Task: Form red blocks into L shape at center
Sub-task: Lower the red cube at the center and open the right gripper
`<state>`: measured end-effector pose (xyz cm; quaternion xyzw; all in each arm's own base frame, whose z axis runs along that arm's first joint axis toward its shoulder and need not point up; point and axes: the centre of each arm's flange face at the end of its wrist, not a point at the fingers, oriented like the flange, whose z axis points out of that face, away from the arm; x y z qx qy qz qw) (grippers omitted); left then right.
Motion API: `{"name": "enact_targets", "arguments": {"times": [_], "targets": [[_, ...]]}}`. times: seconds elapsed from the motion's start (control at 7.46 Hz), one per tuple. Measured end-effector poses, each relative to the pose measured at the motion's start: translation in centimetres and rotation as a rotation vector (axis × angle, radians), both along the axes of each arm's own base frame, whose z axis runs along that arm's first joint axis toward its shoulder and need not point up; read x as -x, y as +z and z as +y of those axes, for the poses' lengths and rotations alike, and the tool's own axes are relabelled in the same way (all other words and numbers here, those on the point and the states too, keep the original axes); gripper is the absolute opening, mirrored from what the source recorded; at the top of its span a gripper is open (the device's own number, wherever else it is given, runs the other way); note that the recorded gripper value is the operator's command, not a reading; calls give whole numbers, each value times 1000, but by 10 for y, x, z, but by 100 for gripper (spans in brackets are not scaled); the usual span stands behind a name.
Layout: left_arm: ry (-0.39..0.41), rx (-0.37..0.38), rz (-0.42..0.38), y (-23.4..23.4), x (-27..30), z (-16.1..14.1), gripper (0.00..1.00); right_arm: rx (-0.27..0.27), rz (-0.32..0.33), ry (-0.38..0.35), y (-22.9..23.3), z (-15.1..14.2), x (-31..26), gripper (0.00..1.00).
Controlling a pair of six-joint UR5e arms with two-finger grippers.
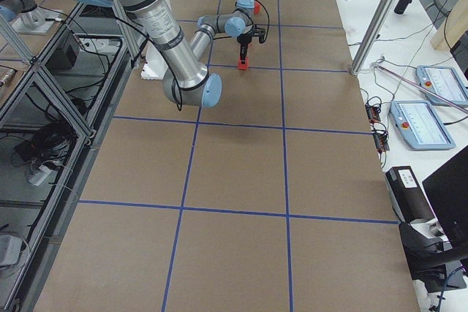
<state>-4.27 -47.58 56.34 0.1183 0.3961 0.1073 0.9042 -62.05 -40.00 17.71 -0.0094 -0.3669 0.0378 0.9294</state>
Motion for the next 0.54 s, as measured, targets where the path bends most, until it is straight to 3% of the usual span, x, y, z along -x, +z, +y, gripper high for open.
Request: {"name": "enact_targets", "arguments": {"times": [0.27, 0.54], "targets": [[0, 0, 0, 0, 0, 0, 100, 2, 7, -8, 0, 3, 2, 56], [0, 0, 0, 0, 0, 0, 100, 2, 5, -11, -2, 4, 3, 71]]}}
